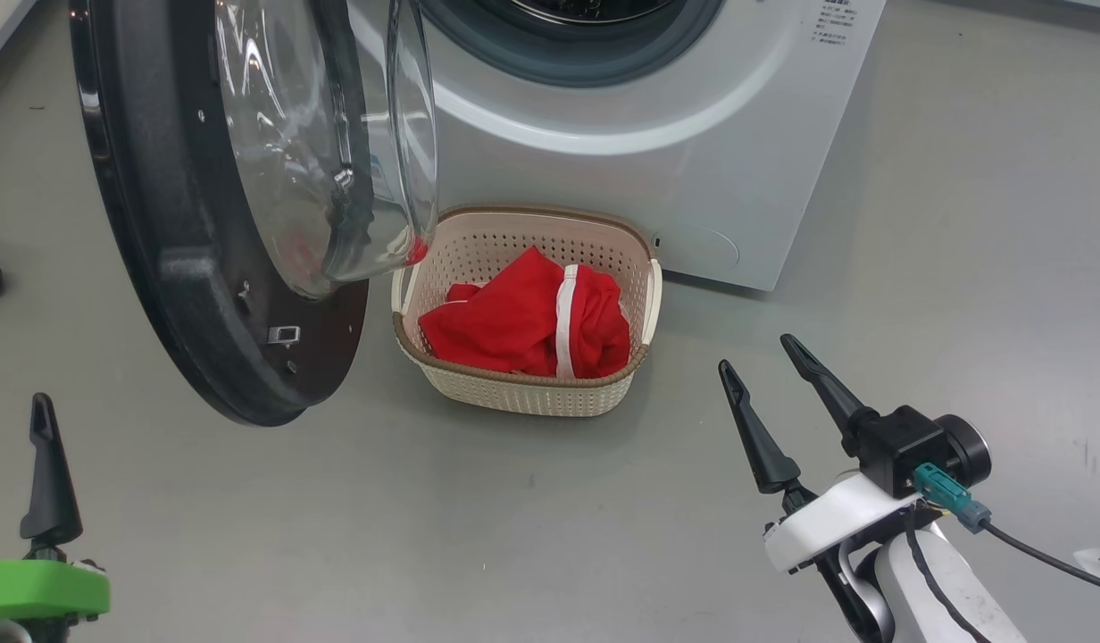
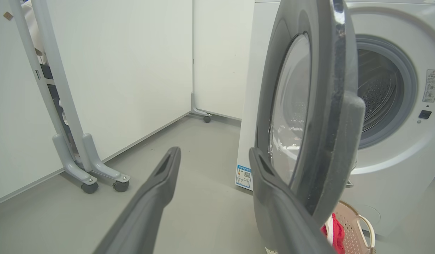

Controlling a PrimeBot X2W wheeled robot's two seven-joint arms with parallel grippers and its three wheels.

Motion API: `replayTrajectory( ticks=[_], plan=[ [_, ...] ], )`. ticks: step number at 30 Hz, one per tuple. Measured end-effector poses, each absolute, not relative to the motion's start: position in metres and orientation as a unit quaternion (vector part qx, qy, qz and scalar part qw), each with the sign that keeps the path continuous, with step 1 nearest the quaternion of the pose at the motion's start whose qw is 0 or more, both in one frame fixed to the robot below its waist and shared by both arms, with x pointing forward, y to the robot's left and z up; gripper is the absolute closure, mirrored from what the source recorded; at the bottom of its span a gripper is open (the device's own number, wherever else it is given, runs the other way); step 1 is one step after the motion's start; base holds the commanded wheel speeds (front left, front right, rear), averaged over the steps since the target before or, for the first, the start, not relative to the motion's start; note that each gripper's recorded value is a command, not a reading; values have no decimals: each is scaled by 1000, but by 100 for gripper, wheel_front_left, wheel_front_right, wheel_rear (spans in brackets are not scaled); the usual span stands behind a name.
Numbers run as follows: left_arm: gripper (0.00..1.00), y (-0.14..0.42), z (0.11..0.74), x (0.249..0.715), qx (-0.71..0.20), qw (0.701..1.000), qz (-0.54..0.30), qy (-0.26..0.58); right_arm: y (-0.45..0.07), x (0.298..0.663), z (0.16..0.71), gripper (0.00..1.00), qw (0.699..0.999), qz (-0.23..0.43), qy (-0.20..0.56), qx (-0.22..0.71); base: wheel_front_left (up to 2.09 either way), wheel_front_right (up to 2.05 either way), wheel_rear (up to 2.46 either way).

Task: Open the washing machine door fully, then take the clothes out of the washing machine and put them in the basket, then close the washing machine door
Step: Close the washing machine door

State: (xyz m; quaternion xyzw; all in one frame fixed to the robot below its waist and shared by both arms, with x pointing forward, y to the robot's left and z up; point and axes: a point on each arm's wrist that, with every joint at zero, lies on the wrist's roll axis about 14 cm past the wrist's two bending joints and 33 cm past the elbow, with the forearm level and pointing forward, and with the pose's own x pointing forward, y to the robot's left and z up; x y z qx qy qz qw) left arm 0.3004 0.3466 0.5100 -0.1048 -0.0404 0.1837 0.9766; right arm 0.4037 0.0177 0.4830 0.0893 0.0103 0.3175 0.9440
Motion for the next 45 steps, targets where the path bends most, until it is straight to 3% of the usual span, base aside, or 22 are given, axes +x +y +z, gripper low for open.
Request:
replayTrajectory(
  ticks=[27, 28, 29, 30, 45],
  plan=[
    [0, 346, 496, 296, -104, 977, 183, -23, 18, 399, 484, 0, 944, 317, 11, 90, 0, 0, 0],
    [21, 347, 496, 296, -103, 977, 183, -23, 17, 398, 484, 0, 944, 317, 11, 90, 0, 0, 0],
    [65, 347, 497, 295, -102, 977, 183, -26, 17, 398, 483, 0, 944, 317, 12, 90, 0, 0, 0],
    [100, 347, 496, 295, -103, 977, 184, -25, 17, 398, 483, 0, 944, 317, 12, 90, 0, 0, 0],
    [100, 352, 498, 301, -58, 985, 161, -7, 17, 398, 481, 0, 944, 316, 15, 91, 0, 0, 0]
  ],
)
